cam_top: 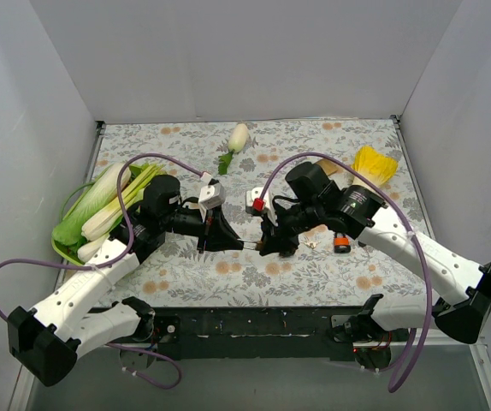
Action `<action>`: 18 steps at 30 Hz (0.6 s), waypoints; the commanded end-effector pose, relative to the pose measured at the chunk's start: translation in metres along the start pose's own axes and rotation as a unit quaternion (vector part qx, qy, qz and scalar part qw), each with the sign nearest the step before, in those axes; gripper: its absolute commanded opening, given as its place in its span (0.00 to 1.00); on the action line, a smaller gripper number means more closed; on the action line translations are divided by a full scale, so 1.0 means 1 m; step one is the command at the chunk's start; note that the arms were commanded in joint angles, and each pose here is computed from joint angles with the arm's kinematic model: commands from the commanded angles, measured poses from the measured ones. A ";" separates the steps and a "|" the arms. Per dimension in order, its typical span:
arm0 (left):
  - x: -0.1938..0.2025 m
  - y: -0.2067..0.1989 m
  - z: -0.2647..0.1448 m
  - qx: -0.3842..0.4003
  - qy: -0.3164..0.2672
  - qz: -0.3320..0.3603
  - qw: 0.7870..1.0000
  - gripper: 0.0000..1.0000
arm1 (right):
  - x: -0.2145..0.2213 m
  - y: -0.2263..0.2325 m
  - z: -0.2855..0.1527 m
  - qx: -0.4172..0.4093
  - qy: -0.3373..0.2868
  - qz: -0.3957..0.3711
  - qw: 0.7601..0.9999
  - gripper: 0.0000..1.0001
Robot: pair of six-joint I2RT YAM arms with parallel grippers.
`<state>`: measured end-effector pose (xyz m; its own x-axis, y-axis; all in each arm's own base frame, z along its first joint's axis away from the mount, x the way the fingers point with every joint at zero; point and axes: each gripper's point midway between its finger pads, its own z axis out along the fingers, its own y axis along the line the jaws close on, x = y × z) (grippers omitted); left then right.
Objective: Lock with the key
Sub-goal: Lock the lock.
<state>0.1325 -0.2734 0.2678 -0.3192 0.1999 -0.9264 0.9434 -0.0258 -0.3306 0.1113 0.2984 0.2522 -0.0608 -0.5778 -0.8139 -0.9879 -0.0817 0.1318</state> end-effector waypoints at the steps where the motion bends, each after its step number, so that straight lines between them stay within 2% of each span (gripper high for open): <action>1: -0.022 0.014 -0.001 -0.039 -0.034 0.067 0.996 0.00 | -0.041 0.025 -0.001 -0.069 -0.061 -0.029 0.995 0.01; 18: -0.018 0.004 0.006 -0.008 -0.032 0.083 0.996 0.00 | -0.057 0.031 0.005 -0.107 -0.082 -0.006 0.991 0.01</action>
<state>0.1298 -0.2731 0.2657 -0.2986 0.1992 -0.9334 0.9492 -0.0395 -0.3121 0.1044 0.3003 0.2513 -0.1578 -0.6009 -0.7836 -0.9663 -0.0693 0.2478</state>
